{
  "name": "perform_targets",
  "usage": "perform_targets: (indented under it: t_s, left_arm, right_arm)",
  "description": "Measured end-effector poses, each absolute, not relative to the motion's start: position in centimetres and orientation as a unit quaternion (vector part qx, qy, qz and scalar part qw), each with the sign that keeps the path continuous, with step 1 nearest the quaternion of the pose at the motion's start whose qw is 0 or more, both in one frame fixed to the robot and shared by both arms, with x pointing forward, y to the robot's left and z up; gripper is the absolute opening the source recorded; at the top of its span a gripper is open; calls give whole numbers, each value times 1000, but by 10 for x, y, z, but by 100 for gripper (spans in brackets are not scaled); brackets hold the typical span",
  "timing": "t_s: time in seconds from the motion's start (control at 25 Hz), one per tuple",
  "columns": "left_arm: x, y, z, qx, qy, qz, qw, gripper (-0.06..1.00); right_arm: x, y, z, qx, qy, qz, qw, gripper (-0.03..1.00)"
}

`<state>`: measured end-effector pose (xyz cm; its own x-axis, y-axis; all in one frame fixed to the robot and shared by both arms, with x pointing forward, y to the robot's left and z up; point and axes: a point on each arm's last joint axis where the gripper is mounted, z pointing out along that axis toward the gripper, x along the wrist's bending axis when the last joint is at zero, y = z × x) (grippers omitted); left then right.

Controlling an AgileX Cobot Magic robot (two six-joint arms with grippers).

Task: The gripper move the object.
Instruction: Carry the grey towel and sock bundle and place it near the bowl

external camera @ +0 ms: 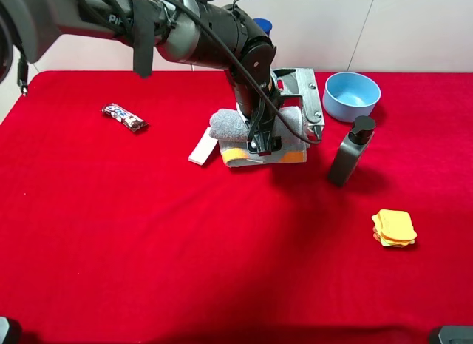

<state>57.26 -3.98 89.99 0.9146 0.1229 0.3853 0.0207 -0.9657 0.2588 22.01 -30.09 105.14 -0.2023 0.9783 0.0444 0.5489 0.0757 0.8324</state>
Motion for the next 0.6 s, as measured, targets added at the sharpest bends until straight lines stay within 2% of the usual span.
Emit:
perform_targets:
  t_s: [0.24, 0.6]
  left_arm:
    - [572, -40, 908, 968, 38, 208, 132, 99]
    - [563, -30, 954, 969, 63, 198, 132, 99]
  right_arm:
    - [220, -301, 1051, 564, 676, 379, 283, 69]
    - [220, -301, 1051, 564, 676, 379, 283, 69]
